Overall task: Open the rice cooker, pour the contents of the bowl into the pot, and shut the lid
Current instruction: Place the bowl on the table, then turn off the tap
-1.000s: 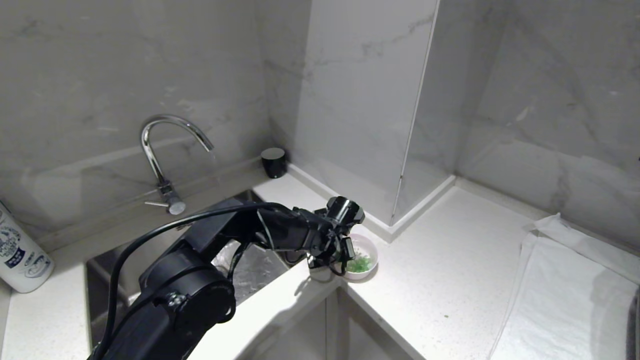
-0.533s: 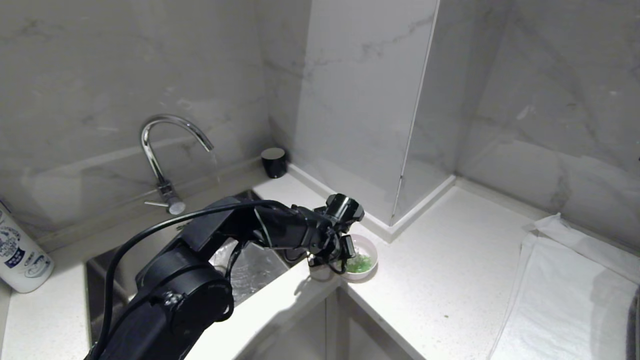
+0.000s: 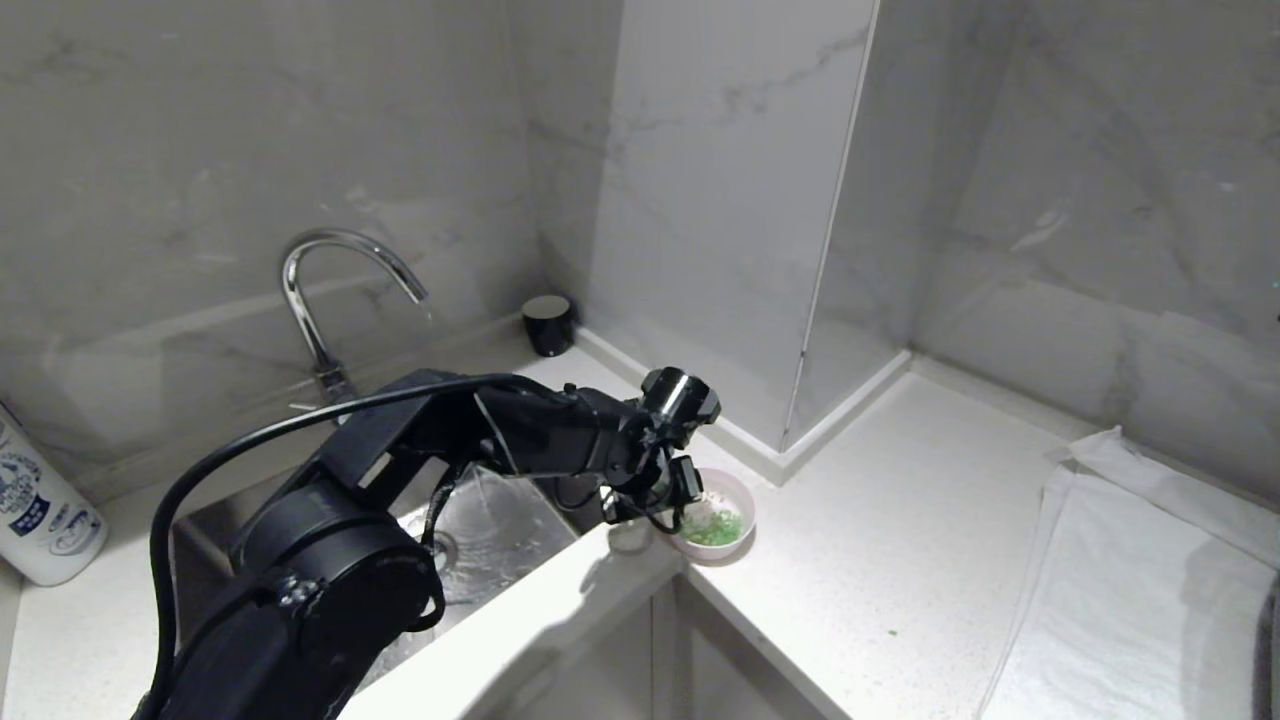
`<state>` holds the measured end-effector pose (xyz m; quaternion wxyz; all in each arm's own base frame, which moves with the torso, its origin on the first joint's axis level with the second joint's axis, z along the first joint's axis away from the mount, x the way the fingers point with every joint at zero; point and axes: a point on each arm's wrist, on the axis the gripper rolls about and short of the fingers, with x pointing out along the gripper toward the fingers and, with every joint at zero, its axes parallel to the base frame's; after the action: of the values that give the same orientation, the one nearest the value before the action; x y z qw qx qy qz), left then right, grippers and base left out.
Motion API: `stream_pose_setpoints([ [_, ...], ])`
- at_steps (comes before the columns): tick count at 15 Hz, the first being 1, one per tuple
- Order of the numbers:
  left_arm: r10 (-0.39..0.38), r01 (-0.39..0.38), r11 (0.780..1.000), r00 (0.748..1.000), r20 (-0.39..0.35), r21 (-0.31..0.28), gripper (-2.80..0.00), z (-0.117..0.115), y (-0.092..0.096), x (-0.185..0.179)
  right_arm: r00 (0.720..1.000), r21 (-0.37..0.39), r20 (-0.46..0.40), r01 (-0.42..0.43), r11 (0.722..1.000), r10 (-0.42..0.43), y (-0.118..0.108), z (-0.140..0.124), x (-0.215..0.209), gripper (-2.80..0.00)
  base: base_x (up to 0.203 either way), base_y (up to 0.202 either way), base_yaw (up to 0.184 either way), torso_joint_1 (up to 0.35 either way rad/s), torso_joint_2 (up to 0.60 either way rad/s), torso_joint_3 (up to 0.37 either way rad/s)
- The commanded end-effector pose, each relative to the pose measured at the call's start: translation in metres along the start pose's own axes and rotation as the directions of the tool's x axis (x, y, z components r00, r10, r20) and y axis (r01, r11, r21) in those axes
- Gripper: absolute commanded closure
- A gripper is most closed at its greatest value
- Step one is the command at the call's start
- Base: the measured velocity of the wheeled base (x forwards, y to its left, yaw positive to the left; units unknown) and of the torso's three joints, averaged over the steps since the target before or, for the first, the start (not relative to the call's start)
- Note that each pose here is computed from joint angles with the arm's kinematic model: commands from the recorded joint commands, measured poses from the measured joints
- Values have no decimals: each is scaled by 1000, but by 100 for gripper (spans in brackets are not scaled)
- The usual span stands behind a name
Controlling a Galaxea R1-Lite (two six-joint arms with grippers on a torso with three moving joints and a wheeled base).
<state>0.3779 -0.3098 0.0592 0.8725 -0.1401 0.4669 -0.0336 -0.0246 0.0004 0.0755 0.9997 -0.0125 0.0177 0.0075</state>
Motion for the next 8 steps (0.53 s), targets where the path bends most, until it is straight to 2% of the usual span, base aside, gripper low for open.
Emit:
stream_pose_setpoints([
  [1, -5, 6, 1000, 1000, 23, -28, -280, 10, 1, -15, 1000, -1, -1, 0, 1000, 0, 0, 0, 0, 0, 0, 0, 0, 0, 0, 0],
  [6, 5, 0, 996, 999, 54, -89, -280, 31, 21, -45, 1000, -1, -1, 0, 1000, 0, 0, 0, 0, 0, 0, 0, 0, 0, 0, 0],
  [8, 49, -42, 990, 997, 52, -137, -280, 42, 46, -54, 1000, -1, 0, -1, 1000, 1, 0, 0, 0, 0, 0, 0, 0, 0, 0, 0],
])
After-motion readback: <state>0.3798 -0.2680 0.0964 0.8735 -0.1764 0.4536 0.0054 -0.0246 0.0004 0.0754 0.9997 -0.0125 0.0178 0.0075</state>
